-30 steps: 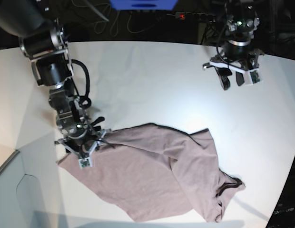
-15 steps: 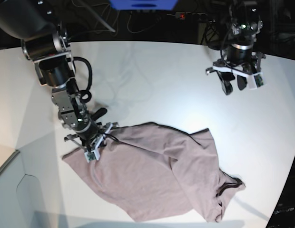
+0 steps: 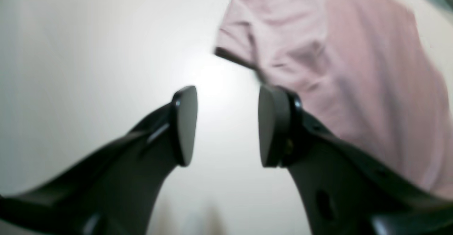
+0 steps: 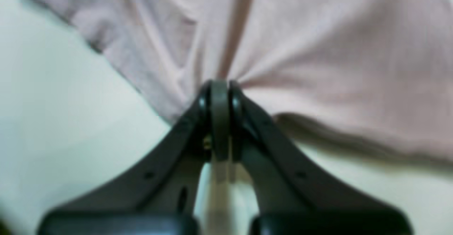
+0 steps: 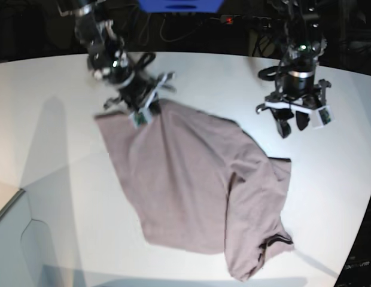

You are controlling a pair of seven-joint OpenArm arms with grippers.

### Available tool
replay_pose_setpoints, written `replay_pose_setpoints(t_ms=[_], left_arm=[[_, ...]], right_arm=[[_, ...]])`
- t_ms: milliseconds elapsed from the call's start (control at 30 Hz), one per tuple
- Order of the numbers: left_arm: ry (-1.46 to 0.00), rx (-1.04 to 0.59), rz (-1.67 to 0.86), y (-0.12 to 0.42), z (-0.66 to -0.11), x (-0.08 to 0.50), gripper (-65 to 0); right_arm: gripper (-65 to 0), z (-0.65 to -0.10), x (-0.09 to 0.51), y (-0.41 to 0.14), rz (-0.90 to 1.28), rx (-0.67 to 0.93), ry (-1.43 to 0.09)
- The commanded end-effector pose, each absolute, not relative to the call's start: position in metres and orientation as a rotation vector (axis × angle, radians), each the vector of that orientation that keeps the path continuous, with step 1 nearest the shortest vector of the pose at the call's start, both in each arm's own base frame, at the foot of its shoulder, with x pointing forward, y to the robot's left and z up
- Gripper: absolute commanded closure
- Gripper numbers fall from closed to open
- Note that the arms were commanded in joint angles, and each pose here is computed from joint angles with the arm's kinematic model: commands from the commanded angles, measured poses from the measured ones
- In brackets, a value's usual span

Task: Layout the t-shirt on the table in an organized manner, then fold the t-shirt properly
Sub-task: 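Lift the shirt with the right gripper and grasp another edge with left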

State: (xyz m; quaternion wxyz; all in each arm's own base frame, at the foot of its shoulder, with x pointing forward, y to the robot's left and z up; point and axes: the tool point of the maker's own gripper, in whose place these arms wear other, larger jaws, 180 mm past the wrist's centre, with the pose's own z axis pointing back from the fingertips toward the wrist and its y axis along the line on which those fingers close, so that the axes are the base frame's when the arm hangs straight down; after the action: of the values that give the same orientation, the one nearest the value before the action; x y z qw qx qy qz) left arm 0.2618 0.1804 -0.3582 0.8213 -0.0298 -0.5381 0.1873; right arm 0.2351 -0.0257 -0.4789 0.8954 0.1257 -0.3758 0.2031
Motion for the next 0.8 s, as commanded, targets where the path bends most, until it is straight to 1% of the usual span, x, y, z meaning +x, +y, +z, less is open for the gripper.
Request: replay_pose_setpoints(t_ms=[0,133,233,267,367,467,567,667,767], left_arm=[[-1.206,-0.069,0.392,0.180,-0.343,0.272,-27.6],[-1.220,-0.127,0.376,0.157,-0.338,0.282,-27.6],[-1.216,-0.176,0.331,0.134,-0.336,0.286,-27.6],[-1.206,-0.197,0.319,0.125,-0.339,0.286,-27.6],[-1.156,-0.240,0.285,0.102,-0.355,0.283,-27.6],[-1.107,-0.262,0.280,0.090,-0.371,0.278,-27.6],[-1.065,-0.270,0.277,0.084,-0.385,0.271,-27.6],[-1.018,-0.264,0.281,0.083,-0.400,0.260,-27.6],[-0.974,-0.255,0.288,0.084,-0.412,0.242,-27.6]], right_arm=[[0.0,-0.479,0.212,-0.006,0.461,0.314,-0.735],[0.0,-0.464,0.171,0.034,0.527,0.414,-0.722],[0.0,-0.454,0.160,0.033,0.559,0.422,-0.736],[-0.9,-0.449,0.160,0.033,0.561,0.426,-0.747],[-10.5,-0.438,0.167,0.020,0.531,0.400,-0.781],[-20.4,-0.430,0.176,-0.007,0.469,0.343,-0.811],[-27.8,-0.420,0.183,-0.027,0.425,0.300,-0.844],[-32.3,-0.413,0.192,-0.050,0.387,0.247,-0.870],[-32.6,-0.410,0.197,-0.066,0.362,0.209,-0.881]])
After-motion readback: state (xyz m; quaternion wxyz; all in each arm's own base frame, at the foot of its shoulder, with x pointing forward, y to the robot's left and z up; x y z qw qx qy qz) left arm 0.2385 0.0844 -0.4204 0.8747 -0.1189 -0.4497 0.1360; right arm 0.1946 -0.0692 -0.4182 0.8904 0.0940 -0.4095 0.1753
